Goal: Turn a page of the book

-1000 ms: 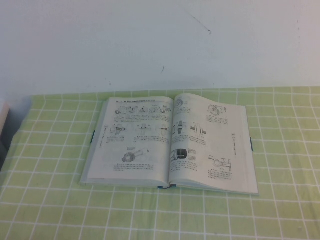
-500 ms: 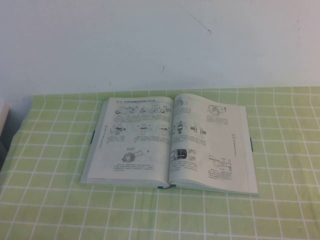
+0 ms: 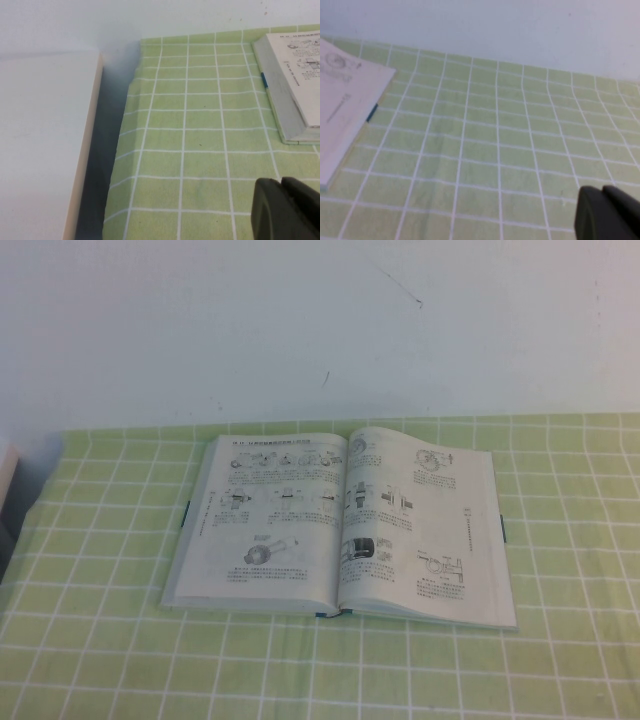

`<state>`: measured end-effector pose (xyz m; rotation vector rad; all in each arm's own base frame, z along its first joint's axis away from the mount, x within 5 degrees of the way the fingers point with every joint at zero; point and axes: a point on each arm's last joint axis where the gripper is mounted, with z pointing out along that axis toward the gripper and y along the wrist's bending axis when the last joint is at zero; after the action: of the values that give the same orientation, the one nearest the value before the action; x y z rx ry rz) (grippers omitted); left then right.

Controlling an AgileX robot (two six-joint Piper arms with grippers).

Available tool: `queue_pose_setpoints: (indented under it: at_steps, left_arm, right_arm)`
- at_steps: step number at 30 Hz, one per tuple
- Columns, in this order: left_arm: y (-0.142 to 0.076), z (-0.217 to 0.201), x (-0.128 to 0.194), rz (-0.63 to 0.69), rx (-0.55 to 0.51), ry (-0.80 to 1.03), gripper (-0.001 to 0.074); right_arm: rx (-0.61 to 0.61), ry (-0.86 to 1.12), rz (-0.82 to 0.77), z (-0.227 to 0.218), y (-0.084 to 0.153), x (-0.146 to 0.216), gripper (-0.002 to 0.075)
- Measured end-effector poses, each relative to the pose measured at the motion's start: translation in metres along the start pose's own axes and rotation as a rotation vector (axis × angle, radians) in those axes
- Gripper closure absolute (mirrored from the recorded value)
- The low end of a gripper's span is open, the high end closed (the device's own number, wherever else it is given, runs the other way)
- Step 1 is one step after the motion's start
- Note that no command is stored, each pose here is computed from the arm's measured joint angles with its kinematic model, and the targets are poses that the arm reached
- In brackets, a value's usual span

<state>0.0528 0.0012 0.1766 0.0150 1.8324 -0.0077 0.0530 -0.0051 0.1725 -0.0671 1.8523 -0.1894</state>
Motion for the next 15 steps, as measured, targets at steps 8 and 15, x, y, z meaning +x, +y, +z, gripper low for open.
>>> queue_pose_setpoints:
  at_steps: [8,15]
  left_arm:
    - [-0.002,0.000,-0.011,-0.007,0.024,-0.136,0.0739]
    - [-0.007,-0.010,-0.040,0.014,0.072,-0.477,0.0739]
  right_arm:
    - [0.036,-0.245,0.044,-0.003,-0.004,-0.022,0.0728]
    - [0.071,-0.489,0.123,-0.011,-0.009,-0.042,0.0728]
